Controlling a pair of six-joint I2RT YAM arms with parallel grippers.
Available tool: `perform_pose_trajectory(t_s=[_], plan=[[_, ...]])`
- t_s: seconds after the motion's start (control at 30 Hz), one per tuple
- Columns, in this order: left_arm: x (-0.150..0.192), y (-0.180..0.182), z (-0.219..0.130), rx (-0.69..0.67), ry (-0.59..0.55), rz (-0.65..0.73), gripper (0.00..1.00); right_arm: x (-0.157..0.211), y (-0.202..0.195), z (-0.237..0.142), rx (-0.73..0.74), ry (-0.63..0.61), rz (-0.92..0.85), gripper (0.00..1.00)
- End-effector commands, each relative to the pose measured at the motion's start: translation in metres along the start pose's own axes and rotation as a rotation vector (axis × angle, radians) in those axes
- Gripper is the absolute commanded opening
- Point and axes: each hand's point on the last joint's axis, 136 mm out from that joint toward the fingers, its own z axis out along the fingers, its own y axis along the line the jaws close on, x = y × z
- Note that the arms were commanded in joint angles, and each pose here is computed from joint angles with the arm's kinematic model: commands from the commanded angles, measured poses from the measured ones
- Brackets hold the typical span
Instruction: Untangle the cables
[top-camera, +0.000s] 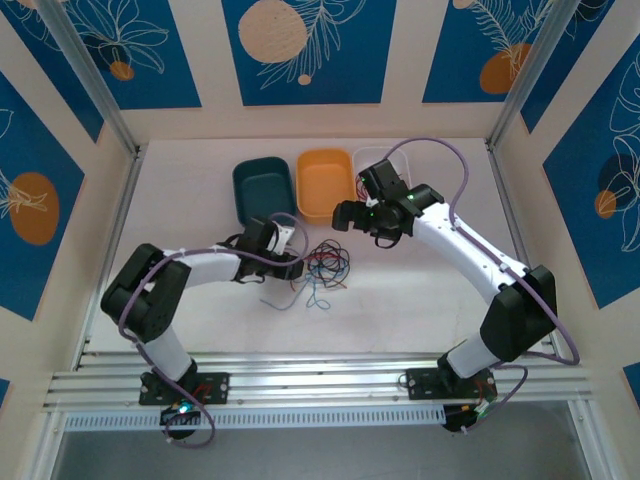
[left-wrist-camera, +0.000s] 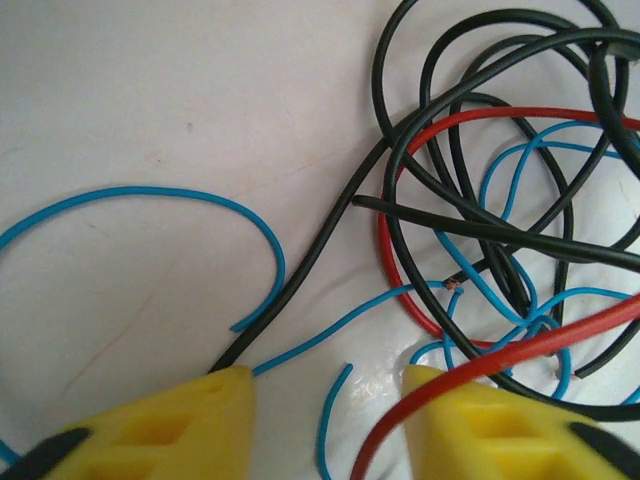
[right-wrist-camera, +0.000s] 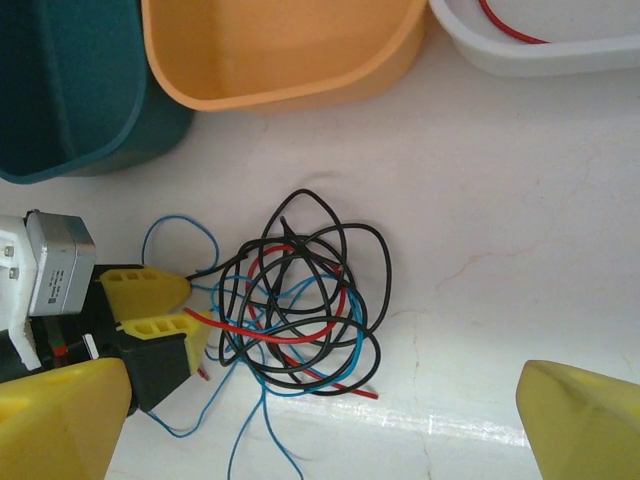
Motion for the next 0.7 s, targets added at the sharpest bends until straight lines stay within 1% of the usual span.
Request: perform_pose_trajectory(t_s=[0.0, 0.07, 0.17, 0.37, 0.53, 0.67], plan=[[-0.009, -0.011, 0.003, 0.045, -0.015, 0.017, 0.32, -0.002, -0.004, -0.010, 0.000, -0.027, 0.030, 0.99], [-0.008, -0.012, 0.001, 0.042, -0.012, 0.015, 0.21, -0.002, -0.003, -0.012, -0.005, -0.032, 0.033, 0.99], [-0.010, -0.012, -0.008, 0.019, -0.029, 0.023, 0.07, -0.001, -0.002, -0.013, -0.014, -0.028, 0.030, 0.99], [-0.022, -0.014, -0.044, -0.047, -0.111, 0.057, 0.02, 0.003, 0.005, -0.009, -0.071, -0.031, 0.007, 0.99], [-0.033, -0.026, -0.077, -0.045, -0.195, 0.077, 0.00, 0.009, 0.017, -0.006, -0.168, -0.041, -0.044, 1.00], [-0.039, -0.034, -0.099, -0.038, -0.244, 0.069, 0.00, 0.019, 0.035, -0.009, -0.289, -0.073, -0.147, 0.93]])
